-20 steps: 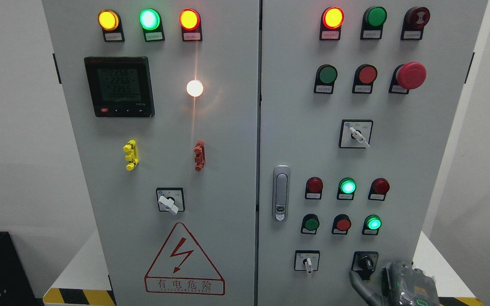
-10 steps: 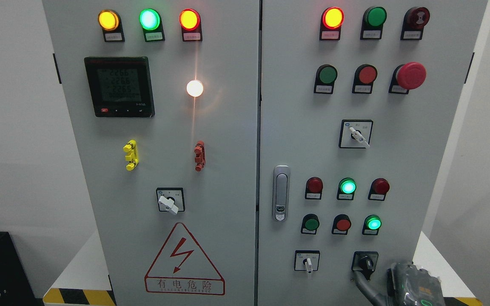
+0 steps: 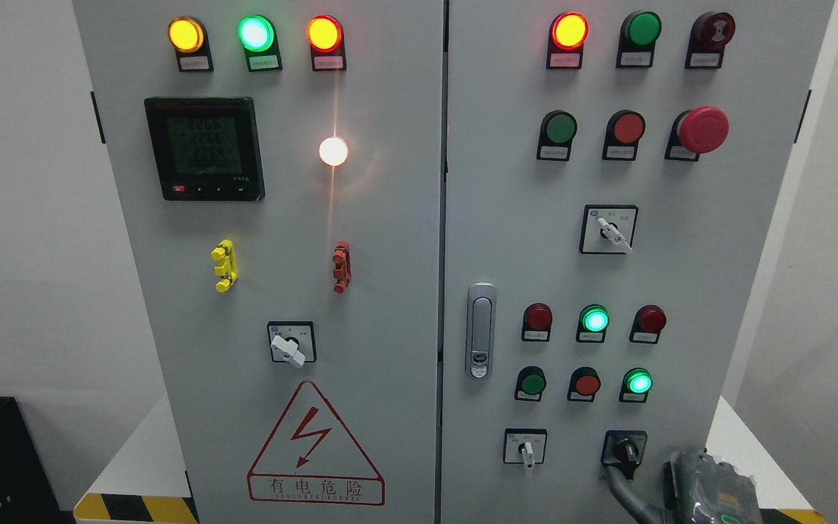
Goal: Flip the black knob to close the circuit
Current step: 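Raise the right hand up to the black rotary knob near the bottom, then grip the black knob with the right hand and twist it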
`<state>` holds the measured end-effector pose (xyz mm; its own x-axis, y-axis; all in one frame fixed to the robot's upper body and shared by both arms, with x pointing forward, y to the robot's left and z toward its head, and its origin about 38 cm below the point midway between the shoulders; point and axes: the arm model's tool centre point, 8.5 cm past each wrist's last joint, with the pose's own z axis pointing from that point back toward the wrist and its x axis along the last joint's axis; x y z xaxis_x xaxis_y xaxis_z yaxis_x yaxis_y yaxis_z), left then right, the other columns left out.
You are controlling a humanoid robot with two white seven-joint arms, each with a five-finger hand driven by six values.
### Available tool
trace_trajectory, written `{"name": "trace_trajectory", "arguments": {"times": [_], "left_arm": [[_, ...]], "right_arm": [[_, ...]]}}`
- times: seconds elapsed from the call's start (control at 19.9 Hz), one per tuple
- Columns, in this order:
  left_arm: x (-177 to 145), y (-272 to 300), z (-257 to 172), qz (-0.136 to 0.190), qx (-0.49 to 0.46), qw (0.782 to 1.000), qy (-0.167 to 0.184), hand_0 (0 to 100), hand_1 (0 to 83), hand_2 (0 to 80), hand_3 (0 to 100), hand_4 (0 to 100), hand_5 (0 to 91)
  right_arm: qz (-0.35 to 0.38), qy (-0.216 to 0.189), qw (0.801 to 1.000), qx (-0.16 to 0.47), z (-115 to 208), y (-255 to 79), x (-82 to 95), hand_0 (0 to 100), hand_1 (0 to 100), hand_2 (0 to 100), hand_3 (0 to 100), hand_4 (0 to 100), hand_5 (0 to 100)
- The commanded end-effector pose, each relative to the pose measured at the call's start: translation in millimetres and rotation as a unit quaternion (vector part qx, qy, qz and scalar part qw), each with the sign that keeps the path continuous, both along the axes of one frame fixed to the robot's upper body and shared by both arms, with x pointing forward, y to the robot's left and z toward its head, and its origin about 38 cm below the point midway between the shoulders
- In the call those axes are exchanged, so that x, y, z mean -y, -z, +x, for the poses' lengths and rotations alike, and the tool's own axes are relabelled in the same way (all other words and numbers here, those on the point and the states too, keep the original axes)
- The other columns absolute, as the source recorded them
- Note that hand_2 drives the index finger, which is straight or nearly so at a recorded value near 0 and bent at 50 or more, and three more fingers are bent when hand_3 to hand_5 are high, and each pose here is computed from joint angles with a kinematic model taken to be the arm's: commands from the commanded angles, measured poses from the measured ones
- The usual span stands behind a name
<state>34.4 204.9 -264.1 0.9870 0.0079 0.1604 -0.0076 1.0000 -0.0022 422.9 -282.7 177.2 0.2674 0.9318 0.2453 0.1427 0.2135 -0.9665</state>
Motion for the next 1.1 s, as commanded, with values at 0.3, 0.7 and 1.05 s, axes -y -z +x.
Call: {"name": "trace_trajectory", "arguments": {"times": [0.3, 0.7, 1.05], "left_arm": [[1, 0, -4, 0.000, -0.003, 1.000, 0.000, 12, 55.6, 0.0, 0, 0, 0.0], [0, 0, -4, 0.000, -0.003, 1.000, 0.000, 12, 55.6, 0.0, 0, 0, 0.0], [0, 0, -4, 0.000, -0.003, 1.000, 0.000, 12, 55.6, 0.0, 0, 0, 0.0]], "right_arm": [[0.005, 0.019, 1.000, 0.000, -3, 1, 14.6, 0, 0, 91, 100, 91, 93], [0.007, 0.021, 1.000, 0.001, -3, 1, 16.9, 0, 0, 90, 100, 91, 93], [0.009, 0.028, 1.000, 0.001, -5, 1, 23.2, 0, 0, 90, 100, 91, 93]]}}
